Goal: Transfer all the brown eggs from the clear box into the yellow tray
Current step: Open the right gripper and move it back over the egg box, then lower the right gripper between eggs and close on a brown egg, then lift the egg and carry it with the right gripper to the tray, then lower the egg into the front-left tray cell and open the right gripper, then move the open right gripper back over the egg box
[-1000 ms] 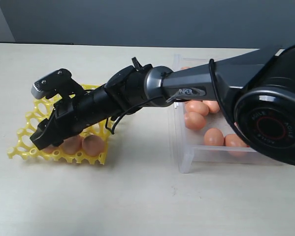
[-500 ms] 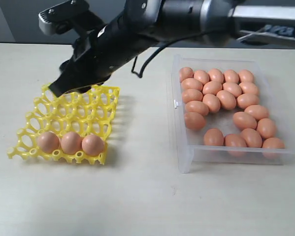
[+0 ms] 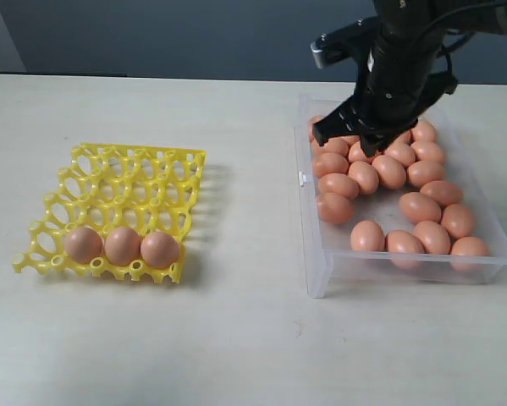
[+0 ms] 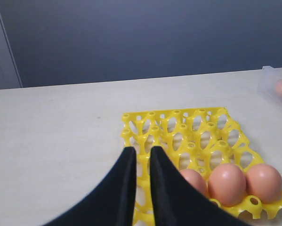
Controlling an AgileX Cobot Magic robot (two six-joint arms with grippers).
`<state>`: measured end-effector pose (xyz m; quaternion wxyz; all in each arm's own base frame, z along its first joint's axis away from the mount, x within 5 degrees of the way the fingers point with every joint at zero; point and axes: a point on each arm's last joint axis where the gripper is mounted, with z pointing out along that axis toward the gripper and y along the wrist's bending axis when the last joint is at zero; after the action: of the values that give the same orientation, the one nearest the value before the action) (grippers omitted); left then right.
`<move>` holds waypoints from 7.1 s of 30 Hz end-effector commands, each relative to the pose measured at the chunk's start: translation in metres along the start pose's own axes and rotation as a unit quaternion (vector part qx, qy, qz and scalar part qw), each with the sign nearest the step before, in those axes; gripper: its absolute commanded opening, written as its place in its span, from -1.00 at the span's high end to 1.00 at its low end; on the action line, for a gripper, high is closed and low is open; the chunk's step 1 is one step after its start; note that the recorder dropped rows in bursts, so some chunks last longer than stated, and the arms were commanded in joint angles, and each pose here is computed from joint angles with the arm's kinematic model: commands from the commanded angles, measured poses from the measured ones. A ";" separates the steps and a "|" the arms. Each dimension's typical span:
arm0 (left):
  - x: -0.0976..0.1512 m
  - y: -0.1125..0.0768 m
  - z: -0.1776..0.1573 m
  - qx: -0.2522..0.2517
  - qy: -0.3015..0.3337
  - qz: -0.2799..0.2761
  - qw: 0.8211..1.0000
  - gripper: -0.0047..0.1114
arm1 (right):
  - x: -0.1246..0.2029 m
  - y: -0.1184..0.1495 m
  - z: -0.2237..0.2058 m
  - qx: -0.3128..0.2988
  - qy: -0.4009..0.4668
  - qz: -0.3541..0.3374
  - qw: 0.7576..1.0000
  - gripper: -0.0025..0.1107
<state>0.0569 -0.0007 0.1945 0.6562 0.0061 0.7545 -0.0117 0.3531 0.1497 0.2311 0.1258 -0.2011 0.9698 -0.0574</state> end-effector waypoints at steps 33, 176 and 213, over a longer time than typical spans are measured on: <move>0.001 0.000 0.001 0.001 0.002 0.001 1.000 0.71 | 0.003 -0.021 0.128 -0.012 -0.031 0.013 0.999 0.19; 0.001 0.000 0.001 0.001 0.002 0.001 1.000 0.71 | -0.057 0.285 0.087 -0.519 -0.348 -0.252 0.739 -0.05; 0.001 0.000 0.001 0.001 0.002 0.001 1.000 0.71 | 0.006 -0.057 0.055 -0.047 0.098 0.043 0.993 0.80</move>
<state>0.0569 -0.0007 0.1945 0.6562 0.0061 0.7545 -0.0117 0.3854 0.0937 0.1955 0.0125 -0.1560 0.9866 -0.0466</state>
